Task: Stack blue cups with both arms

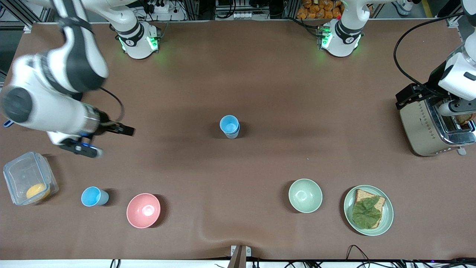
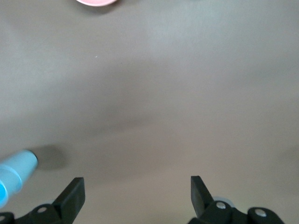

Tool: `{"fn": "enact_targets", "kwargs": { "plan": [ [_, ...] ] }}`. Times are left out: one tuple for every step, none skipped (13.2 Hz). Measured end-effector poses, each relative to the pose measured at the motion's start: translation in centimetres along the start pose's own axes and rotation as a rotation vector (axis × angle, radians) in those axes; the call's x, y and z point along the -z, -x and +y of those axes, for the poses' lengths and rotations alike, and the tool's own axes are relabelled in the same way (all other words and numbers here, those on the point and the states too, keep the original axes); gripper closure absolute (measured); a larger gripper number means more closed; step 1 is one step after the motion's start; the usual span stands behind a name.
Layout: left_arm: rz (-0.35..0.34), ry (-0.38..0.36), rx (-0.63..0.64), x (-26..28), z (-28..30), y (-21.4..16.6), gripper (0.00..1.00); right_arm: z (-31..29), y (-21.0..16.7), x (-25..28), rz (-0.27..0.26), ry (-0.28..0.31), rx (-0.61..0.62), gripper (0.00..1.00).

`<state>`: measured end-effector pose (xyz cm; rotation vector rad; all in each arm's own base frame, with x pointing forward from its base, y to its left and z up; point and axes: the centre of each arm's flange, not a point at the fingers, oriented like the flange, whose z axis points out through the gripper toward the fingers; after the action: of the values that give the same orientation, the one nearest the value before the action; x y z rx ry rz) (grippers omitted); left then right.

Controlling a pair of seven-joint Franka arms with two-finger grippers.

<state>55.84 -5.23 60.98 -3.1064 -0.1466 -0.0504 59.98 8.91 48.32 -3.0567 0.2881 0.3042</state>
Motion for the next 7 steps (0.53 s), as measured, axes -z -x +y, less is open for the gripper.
{"fn": "enact_targets", "kwargs": {
  "plan": [
    [0.000, 0.000, 0.000, 0.1, 0.0, 0.0, 0.00, 1.5, 1.0, 1.7, 0.026, 0.012, 0.058, 0.00],
    [-0.003, -0.001, 0.000, 0.1, 0.0, 0.1, 0.00, 2.8, 2.3, 3.3, 0.057, 0.041, 0.116, 0.00],
    [-0.008, -0.002, 0.000, 0.0, 0.0, 0.1, 0.00, 3.8, 3.4, 4.9, 0.085, 0.072, 0.171, 0.00],
    [-0.009, -0.002, 0.001, 0.1, -0.1, 0.1, 0.00, 5.1, 4.5, 6.5, 0.107, 0.091, 0.212, 0.00],
    [-0.008, -0.002, 0.001, 0.2, -0.1, 0.1, 0.00, 6.7, 5.1, 8.0, 0.132, 0.096, 0.240, 0.00],
    [-0.006, -0.001, 0.001, 0.3, -0.1, 0.1, 0.00, 8.6, 5.6, 9.5, 0.156, 0.093, 0.252, 0.00],
    [-0.006, -0.001, 0.001, 0.4, -0.1, 0.2, 0.00, 10.2, 5.9, 10.9, 0.176, 0.090, 0.246, 0.00]
  ]
}}
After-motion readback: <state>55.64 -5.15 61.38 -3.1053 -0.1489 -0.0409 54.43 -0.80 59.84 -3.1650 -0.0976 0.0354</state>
